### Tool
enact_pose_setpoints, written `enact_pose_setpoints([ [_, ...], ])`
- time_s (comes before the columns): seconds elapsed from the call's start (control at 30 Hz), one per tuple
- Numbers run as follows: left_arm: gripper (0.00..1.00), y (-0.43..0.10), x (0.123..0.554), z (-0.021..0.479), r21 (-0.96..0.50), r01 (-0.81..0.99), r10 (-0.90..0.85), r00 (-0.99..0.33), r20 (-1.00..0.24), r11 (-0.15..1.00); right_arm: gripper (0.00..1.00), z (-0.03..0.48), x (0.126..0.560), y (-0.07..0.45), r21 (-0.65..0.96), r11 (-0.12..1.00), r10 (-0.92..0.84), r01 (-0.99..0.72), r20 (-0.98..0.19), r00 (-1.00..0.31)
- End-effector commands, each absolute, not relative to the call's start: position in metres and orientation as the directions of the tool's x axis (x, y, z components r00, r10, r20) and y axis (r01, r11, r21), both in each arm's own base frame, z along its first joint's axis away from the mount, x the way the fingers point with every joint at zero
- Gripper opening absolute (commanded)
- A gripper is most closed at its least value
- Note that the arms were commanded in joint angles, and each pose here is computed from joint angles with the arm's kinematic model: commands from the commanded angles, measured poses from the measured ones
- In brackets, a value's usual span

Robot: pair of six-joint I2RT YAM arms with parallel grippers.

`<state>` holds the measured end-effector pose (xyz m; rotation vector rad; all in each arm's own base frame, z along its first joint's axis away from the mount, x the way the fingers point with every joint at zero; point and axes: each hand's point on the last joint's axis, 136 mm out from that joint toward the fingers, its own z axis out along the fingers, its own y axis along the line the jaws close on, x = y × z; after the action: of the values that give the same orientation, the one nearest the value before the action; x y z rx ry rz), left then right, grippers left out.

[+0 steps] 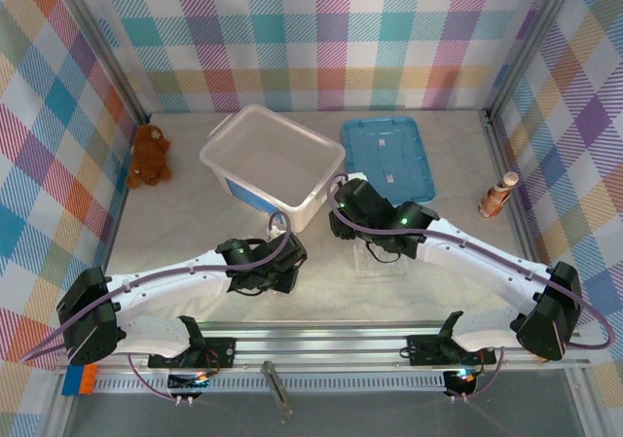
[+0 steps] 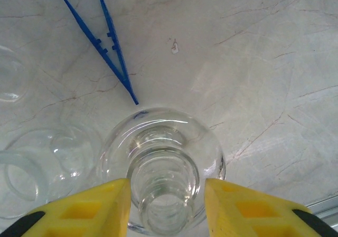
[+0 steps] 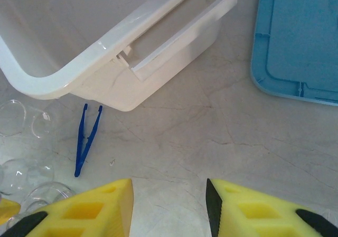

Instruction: Organize the chemistry lab equipment

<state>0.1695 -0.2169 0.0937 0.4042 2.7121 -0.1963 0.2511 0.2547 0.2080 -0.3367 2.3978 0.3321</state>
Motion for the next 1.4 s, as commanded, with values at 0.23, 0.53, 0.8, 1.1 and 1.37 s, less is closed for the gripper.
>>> enact_pose_setpoints([
  [0.23, 0.37, -0.214, 0.164, 0.09, -0.06, 0.314, 0.27, -0.886, -0.376, 0.947, 0.4, 0.208, 0.249, 0.252, 0.169, 0.932, -0.136, -0.322, -0.658, -0.74],
  [0.53, 0.34, -0.211, 0.164, 0.088, -0.046, 0.311, 0.274, -0.889, -0.368, 0.949, 0.4, 0.203, 0.25, 0.255, 0.181, 0.929, -0.133, -0.322, -0.651, -0.748],
  [0.8, 0.3, -0.21, 0.165, 0.087, -0.03, 0.31, 0.278, -0.889, -0.364, 0.95, 0.4, 0.202, 0.249, 0.255, 0.181, 0.929, -0.132, -0.322, -0.65, -0.748],
  [1.1, 0.22, -0.216, 0.17, 0.098, -0.034, 0.335, 0.295, -0.87, -0.395, 0.942, 0.4, 0.202, 0.25, 0.255, 0.183, 0.929, -0.129, -0.322, -0.654, -0.745],
  [1.37, 0.21, -0.223, 0.176, 0.116, -0.041, 0.353, 0.303, -0.851, -0.429, 0.935, 0.4, 0.203, 0.25, 0.253, 0.179, 0.931, -0.129, -0.319, -0.656, -0.744],
])
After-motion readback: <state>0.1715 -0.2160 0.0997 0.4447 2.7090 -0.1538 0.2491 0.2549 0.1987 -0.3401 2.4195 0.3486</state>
